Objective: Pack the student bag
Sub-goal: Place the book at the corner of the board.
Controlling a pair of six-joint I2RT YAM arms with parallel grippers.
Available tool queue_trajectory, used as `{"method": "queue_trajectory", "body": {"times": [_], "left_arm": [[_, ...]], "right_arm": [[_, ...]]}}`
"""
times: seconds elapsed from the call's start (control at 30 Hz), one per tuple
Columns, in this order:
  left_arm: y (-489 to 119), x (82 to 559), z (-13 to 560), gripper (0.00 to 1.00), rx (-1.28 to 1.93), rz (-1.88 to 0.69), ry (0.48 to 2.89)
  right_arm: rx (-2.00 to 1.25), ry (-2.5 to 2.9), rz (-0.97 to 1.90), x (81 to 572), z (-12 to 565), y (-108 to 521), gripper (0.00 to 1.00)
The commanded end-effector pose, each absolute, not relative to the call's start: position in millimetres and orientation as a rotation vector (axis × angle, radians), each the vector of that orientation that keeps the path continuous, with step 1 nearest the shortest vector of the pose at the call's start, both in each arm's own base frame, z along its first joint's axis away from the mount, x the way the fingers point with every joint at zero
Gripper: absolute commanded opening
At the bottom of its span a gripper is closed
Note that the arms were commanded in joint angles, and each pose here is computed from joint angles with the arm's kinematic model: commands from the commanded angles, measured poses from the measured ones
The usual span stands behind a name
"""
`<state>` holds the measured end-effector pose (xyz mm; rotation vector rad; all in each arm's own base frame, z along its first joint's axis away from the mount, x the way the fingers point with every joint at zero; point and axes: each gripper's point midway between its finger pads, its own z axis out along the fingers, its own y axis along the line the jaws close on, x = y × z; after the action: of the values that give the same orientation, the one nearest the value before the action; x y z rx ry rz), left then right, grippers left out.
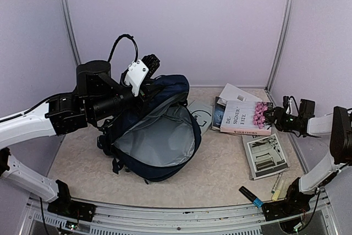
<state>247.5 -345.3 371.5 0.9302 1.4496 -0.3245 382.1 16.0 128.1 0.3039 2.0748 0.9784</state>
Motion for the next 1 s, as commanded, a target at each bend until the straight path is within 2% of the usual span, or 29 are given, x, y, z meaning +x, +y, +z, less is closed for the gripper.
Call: {"method": "queue_trajectory", "body": {"times": [0.0, 0.2, 0.3, 0.47, 0.57, 0.73, 0.97], "left_arm": [[-341.7, 243.0, 407.4, 0.00, 0.845, -0.377, 1.349], [-342.6, 242.4, 405.3, 0.00, 0.846, -0.385, 1.352], [-342.9, 243.5, 402.8, 0.00, 0.852, -0.377, 1.357], [-345.9, 245.4, 398.4, 0.00, 0.869, -0.363, 1.361], [-346.0, 246.4, 397.4, 0.00, 0.871, -0.356, 1.361], [-344.0, 246.4, 397.1, 0.00, 0.870, -0.352, 1.362], [-343.2, 246.2, 395.3, 0.00, 0.874, -0.354, 1.364]], "right_arm": [[0.240, 2.109, 0.989, 388.2, 116.6, 23.5, 0.64], [0.271, 2.135, 1.094, 406.4, 98.3, 25.4, 0.65], [0.267, 2.117, 1.056, 413.1, 104.1, 21.3, 0.67], [0.203, 2.136, 0.912, 427.6, 109.3, 8.7, 0.80], [0.206, 2.177, 0.918, 436.1, 100.2, 6.5, 0.85], [0.218, 2.175, 1.009, 431.3, 95.9, 22.3, 0.83], [0.259, 2.234, 0.989, 414.6, 83.5, 32.2, 0.83]]}}
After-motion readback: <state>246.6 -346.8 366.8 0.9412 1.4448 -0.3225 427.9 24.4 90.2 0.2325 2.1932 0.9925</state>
